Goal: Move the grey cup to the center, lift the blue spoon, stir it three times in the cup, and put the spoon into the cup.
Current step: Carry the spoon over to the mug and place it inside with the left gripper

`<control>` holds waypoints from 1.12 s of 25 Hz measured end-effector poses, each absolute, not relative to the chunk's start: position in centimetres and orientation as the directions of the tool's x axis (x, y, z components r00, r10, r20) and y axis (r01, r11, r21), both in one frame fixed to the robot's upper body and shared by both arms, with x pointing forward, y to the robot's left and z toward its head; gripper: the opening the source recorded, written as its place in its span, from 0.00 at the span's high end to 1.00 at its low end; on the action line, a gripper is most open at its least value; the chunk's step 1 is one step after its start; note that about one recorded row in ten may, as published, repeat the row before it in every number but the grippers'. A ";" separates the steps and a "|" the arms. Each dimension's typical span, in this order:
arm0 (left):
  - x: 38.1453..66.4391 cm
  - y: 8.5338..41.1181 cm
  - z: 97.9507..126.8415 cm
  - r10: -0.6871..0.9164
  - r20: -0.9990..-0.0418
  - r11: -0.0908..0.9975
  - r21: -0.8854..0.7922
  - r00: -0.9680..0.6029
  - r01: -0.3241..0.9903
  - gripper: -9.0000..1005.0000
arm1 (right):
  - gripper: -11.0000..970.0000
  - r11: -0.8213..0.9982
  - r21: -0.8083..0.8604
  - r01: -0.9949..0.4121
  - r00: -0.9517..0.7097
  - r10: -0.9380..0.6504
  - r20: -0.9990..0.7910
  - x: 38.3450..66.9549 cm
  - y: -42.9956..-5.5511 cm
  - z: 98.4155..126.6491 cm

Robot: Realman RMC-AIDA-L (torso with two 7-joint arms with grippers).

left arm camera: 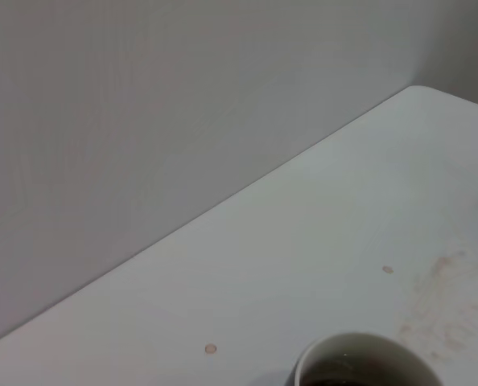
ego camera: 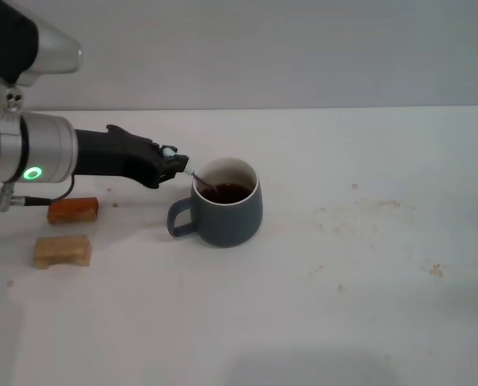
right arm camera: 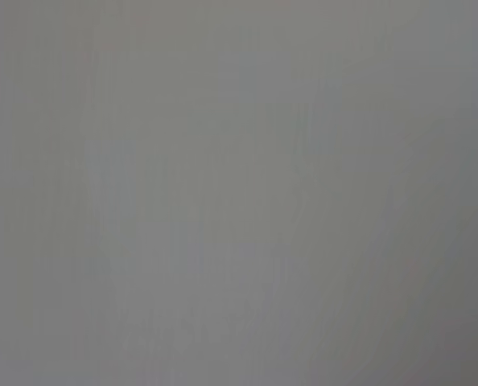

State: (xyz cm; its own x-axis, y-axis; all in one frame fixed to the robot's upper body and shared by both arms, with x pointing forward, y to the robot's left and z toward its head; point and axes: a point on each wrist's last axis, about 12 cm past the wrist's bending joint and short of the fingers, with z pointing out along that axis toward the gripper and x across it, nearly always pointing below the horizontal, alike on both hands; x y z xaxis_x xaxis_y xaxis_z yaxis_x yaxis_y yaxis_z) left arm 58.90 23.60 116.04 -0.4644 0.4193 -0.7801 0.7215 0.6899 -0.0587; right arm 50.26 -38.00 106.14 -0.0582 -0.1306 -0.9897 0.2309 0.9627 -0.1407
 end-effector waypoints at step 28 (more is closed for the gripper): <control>60.0 19.5 116.3 0.406 -0.821 0.625 -0.071 -0.402 0.777 0.87 | 0.95 0.964 -0.142 0.226 -0.057 -0.132 -0.990 50.3 -37.9 106.2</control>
